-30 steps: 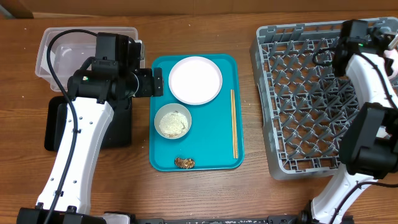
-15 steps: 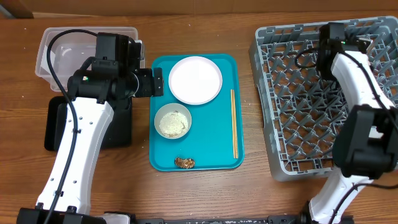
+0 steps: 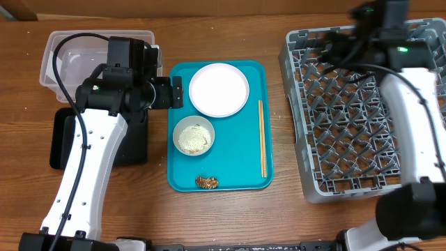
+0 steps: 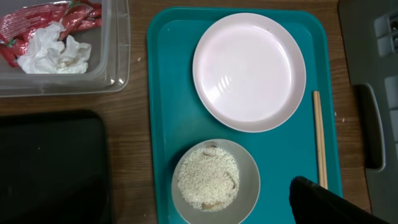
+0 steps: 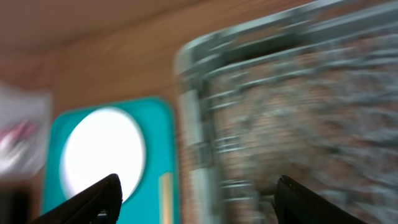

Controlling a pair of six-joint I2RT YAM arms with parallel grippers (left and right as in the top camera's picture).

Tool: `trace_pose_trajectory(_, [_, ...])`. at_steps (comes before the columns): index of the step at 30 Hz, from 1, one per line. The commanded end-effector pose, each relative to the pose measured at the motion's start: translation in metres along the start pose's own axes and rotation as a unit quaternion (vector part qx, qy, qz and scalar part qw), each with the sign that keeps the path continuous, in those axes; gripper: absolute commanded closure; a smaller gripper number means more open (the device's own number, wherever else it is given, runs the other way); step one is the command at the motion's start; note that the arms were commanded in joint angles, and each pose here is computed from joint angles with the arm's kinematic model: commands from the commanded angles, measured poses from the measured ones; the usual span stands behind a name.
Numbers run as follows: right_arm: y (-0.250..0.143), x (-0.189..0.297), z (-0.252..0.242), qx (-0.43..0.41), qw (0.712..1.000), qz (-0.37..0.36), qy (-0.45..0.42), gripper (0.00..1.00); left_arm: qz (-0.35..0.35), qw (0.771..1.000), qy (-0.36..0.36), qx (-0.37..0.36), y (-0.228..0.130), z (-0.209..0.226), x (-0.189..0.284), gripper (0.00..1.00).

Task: Sort waste into correct bins and load items into the dishwasher
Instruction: 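Reach right gripper to the pink plate and grasp its edge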

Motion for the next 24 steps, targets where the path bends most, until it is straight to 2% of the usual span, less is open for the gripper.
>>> trace_pose_trajectory(1, [-0.028,-0.034,0.051,0.042,0.995,0.060,0.074,0.20,-0.018,0.997,0.061,0.031,0.006,0.020,0.010,0.04])
trace_pose_trajectory(4, [-0.044,-0.058,0.066,0.061,0.993,0.084,0.062,0.20,-0.020,0.987,0.136,0.082,0.001,0.047,0.015,0.00])
trace_pose_trajectory(8, [-0.056,-0.092,0.069,0.051,0.994,0.091,0.006,0.23,-0.006,0.985,0.146,0.093,-0.006,0.056,0.017,0.00])
trace_pose_trajectory(14, [-0.089,-0.147,0.088,0.046,0.991,0.127,-0.006,0.36,-0.003,0.984,0.151,0.100,-0.007,0.062,0.018,0.00])
trace_pose_trajectory(21, [-0.127,-0.189,0.093,0.040,0.984,0.170,-0.018,0.38,-0.004,0.984,0.151,0.100,-0.007,0.062,0.018,0.00])
trace_pose_trajectory(24, [-0.136,-0.199,0.093,0.032,0.983,0.179,-0.022,0.47,-0.003,0.984,0.151,0.100,-0.007,0.062,0.018,0.00])
Point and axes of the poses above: each gripper's point midway between its finger pads, its own x axis back along the fingers, its own z axis along the line the jaws close on, y = z × x, the point moved 1 cm from there along x, back along the fingers, and after that the axes turned 2 degrees about x, right-handed, at the moved point
